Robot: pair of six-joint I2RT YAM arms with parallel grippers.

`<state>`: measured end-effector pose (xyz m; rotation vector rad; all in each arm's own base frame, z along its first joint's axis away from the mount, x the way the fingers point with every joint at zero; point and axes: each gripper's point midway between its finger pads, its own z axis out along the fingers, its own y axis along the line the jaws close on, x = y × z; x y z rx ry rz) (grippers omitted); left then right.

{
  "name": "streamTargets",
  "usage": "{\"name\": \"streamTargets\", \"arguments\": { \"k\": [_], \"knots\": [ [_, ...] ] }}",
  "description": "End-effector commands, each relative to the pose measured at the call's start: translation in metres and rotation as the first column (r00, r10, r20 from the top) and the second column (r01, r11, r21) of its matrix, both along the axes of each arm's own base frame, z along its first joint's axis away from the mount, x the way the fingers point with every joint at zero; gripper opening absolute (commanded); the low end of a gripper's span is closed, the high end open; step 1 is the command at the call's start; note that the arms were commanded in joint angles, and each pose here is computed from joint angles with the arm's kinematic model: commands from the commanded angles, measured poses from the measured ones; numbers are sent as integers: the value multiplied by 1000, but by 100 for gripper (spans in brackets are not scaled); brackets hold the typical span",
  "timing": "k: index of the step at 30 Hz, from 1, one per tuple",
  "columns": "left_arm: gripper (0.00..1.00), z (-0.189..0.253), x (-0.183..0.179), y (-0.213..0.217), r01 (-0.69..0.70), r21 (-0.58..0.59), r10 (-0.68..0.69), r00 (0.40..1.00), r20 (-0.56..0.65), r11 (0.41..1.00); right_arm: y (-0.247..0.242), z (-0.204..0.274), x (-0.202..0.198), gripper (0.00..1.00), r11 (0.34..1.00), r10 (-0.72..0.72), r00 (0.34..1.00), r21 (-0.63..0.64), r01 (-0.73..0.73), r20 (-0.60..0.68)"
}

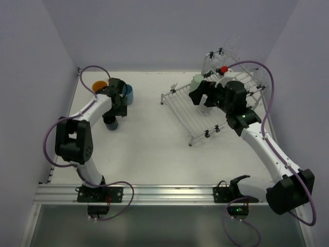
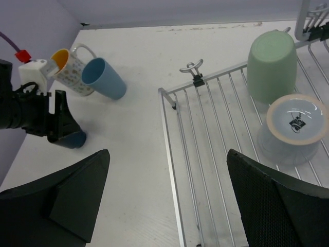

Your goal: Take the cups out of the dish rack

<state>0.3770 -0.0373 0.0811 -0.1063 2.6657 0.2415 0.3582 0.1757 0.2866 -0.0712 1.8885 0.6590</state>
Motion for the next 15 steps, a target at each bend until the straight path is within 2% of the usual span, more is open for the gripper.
{"name": "streamTargets", "arguments": {
  "k": [1, 2, 4, 5, 7, 9, 10, 12, 13, 14, 15],
  "knots": [
    [73, 30, 8, 9, -16, 27, 13, 996, 83, 1000, -19, 11, 15, 99, 992, -105, 994, -59, 107, 38],
    [80, 37, 11, 9, -21, 31, 18, 994, 108, 999, -24, 7, 16, 99, 988, -127, 991, -81, 129, 30],
    [88, 63, 15, 9, -24, 16, 20, 982, 187, 1000, -35, -3, 23, 99, 975, -191, 981, -114, 192, 23],
    [99, 85, 19, 7, -19, -5, 20, 963, 267, 1000, -38, -5, 25, 99, 970, -210, 977, -124, 211, 26],
    [100, 111, 22, -2, 6, -37, 7, 935, 355, 999, -44, -18, 32, 99, 956, -250, 968, -153, 248, 9],
    [100, 154, 24, -13, 50, -81, -3, 868, 496, 995, -50, -25, 39, 99, 941, -293, 956, -177, 289, 5],
    [100, 162, 21, -22, 84, -93, -22, 847, 531, 992, -51, -29, 41, 99, 937, -303, 953, -185, 297, -2],
    [100, 209, 14, -42, 186, -152, -37, 741, 670, 971, -56, -41, 51, 99, 919, -346, 938, -204, 336, -13],
    [100, 210, 6, -54, 232, -172, -51, 723, 689, 957, -56, -51, 56, 99, 912, -360, 933, -221, 346, -24],
    [100, 237, -4, -65, 304, -199, -53, 656, 753, 932, -62, -53, 60, 99, 895, -395, 918, -231, 381, -17],
    [100, 242, -11, -73, 340, -223, -51, 640, 766, 914, -64, -55, 64, 99, 888, -410, 912, -237, 395, -13]
  ]
}}
